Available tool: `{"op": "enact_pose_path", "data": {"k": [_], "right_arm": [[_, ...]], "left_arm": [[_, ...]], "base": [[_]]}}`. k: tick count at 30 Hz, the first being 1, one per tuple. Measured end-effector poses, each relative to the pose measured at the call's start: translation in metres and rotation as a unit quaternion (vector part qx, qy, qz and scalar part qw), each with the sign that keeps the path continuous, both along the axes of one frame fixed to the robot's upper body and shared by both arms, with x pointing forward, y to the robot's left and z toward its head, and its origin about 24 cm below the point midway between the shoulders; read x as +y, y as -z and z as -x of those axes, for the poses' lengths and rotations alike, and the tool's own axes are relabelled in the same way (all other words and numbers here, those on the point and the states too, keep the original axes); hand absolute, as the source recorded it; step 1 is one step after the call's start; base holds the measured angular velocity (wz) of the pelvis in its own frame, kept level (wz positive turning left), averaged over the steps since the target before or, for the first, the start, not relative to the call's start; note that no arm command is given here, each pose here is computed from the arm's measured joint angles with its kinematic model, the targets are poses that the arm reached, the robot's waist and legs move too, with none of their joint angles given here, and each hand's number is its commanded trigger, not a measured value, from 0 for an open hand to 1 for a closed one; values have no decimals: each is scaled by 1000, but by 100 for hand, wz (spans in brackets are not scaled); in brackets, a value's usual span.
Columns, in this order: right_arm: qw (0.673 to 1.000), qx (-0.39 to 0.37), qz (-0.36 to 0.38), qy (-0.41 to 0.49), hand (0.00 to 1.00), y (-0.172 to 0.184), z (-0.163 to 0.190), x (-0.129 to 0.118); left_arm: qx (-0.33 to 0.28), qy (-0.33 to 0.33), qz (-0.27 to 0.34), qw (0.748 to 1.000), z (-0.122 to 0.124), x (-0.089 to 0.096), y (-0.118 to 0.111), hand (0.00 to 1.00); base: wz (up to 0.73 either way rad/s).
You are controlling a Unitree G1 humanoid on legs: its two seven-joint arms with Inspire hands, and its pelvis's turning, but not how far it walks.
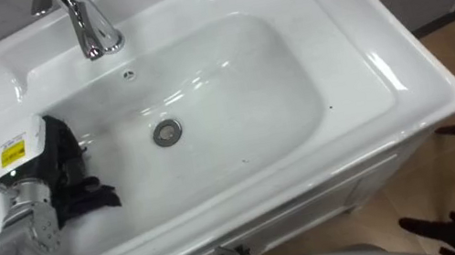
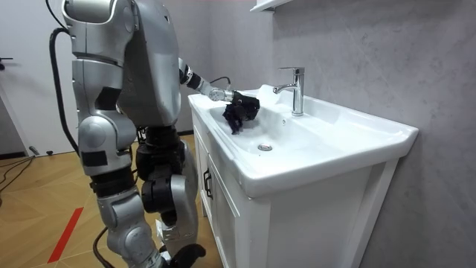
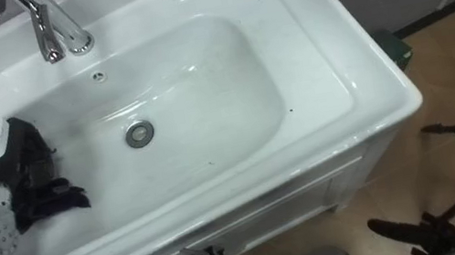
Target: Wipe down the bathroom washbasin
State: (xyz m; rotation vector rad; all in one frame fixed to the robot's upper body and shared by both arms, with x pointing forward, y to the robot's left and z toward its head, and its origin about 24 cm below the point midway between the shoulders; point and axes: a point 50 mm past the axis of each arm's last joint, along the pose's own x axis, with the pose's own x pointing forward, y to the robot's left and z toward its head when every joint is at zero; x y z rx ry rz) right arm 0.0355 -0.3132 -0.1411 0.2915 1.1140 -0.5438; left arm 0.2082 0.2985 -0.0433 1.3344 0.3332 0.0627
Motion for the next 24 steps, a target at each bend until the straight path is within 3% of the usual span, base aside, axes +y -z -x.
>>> {"op": "enact_pose_path", "data": {"k": [17, 24], "right_arm": [[998, 38, 0, -59, 0, 10, 2, 22], [996, 42, 1, -77, 0, 11, 0, 24]], "left_arm": [[-165, 73, 13, 983, -35, -33, -63, 100], [-195, 84, 14, 977, -39, -39, -73, 100]], "base": [[13], [0]]}}
